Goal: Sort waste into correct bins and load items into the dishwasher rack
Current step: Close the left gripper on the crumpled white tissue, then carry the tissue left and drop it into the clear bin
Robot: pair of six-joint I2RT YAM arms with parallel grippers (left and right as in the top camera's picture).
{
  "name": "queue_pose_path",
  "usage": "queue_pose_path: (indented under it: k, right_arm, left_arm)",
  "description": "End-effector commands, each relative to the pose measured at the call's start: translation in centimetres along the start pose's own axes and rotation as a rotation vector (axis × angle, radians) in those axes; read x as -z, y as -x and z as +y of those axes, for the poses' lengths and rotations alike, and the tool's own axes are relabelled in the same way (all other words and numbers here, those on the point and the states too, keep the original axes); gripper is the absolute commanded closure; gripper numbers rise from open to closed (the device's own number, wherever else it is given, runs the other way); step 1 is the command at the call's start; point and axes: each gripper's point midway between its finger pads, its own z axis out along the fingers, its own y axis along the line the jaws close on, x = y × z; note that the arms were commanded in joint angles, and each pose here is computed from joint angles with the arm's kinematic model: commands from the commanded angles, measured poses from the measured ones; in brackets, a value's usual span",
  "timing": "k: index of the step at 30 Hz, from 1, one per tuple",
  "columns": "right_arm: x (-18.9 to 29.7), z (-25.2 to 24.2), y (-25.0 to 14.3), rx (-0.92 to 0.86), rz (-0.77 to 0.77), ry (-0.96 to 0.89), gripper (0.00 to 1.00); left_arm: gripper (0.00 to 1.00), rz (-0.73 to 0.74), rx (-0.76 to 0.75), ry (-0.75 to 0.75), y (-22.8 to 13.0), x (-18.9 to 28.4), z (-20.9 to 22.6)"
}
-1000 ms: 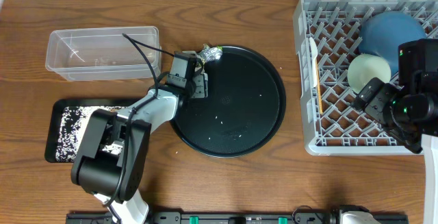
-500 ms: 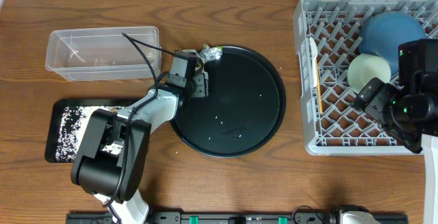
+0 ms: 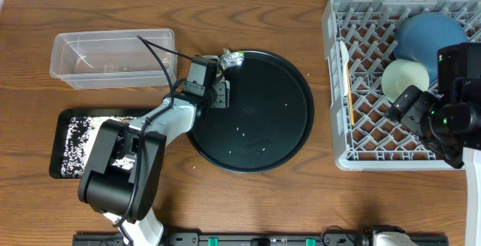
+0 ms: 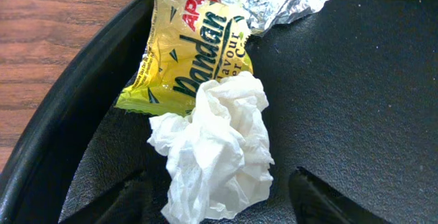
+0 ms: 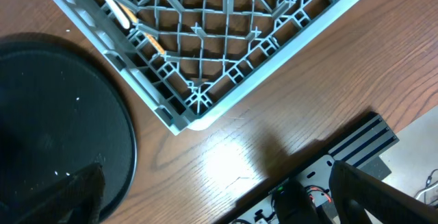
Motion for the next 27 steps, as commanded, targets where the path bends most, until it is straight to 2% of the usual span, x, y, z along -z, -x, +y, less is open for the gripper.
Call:
queue_pose_path:
  k: [1, 11, 18, 21, 27]
  right_arm:
    - [0.0, -0.2, 0.1, -0.023, -0.003, -0.004, 0.01]
    - [0.0, -0.2, 0.1, -0.023, -0.003, -0.004, 0.01]
    - [0.0, -0.2, 0.1, -0.023, -0.003, -0.004, 0.01]
    - [0.0, -0.2, 0.1, -0.023, -0.003, -0.004, 0.01]
    - [0.0, -0.2, 0.1, -0.023, -0.003, -0.004, 0.01]
  left_arm:
    - [0.39, 0.011, -0.029, -0.002, -0.1, -0.3, -0.1]
    - [0.66, 0.032, -0.044, 0.004, -0.6, -0.3, 0.1]
    - [0.81, 0.026, -0.059, 0.003, -0.5, -0.3, 0.0]
    - [0.92, 0.023, -0.061, 0.002, -0.4, -0.3, 0.0]
    - [0.94, -0.003, -0.063, -0.005, 0.4, 0.5, -0.3]
